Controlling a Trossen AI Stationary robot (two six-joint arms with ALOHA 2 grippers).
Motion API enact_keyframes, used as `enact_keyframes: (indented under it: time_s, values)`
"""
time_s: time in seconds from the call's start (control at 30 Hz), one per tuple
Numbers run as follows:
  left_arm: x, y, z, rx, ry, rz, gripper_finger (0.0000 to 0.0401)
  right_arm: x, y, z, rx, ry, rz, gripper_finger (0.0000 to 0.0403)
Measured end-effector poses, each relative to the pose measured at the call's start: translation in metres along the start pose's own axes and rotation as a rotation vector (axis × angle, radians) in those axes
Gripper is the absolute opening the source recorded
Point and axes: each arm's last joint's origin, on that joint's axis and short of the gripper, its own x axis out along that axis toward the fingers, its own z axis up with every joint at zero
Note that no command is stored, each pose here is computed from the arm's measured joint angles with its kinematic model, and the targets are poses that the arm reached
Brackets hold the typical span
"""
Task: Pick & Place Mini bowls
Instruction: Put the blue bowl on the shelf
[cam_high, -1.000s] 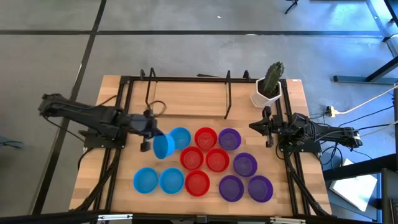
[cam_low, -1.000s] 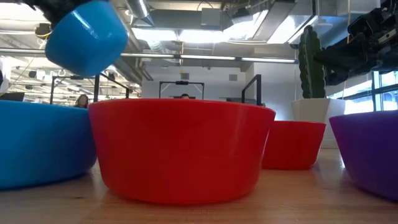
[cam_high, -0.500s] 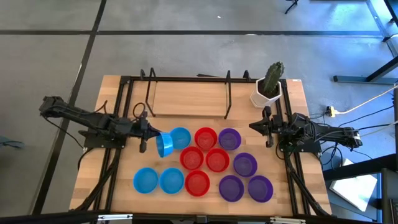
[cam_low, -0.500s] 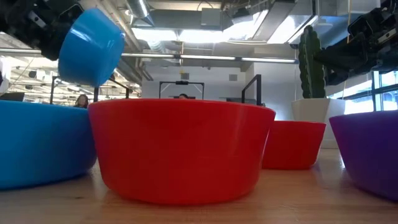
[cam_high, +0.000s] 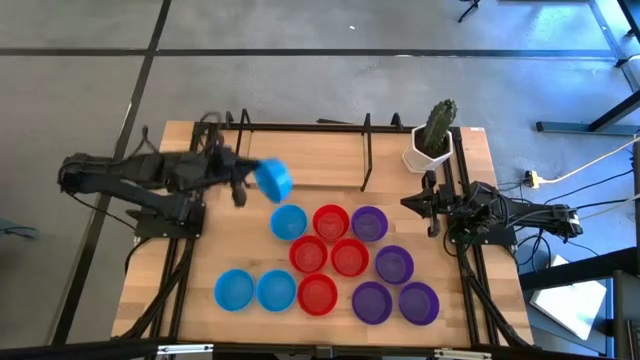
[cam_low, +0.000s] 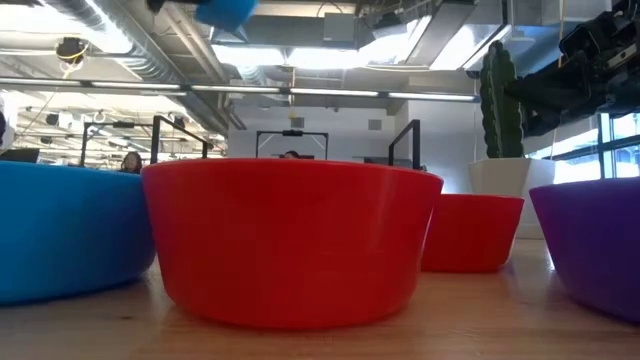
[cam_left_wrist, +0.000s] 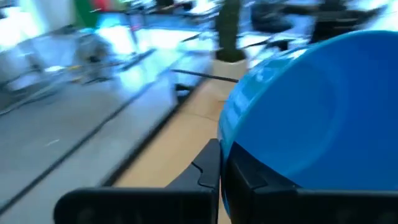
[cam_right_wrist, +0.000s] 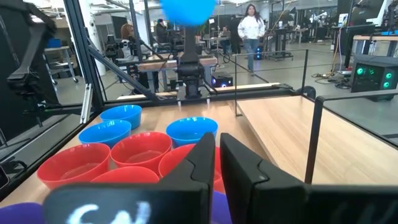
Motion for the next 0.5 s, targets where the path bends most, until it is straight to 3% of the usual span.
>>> enact_keyframes:
  time_s: [0.2, 0.37, 0.5]
  values:
    - [0.046, 0.030, 0.047, 0.060, 0.300, 0.248, 0.0003, 0.000, 0.000, 0.000, 0.000, 0.000, 0.000, 0.0028]
    - [0.108, 0.065, 0.051, 0.036, 0.520, 0.226, 0.0003, 0.000, 0.000, 0.000, 0.000, 0.000, 0.000, 0.0028]
    - [0.153, 0.099, 0.038, -0.024, 0.643, 0.220, 0.0003, 0.000, 0.000, 0.000, 0.000, 0.000, 0.000, 0.0028]
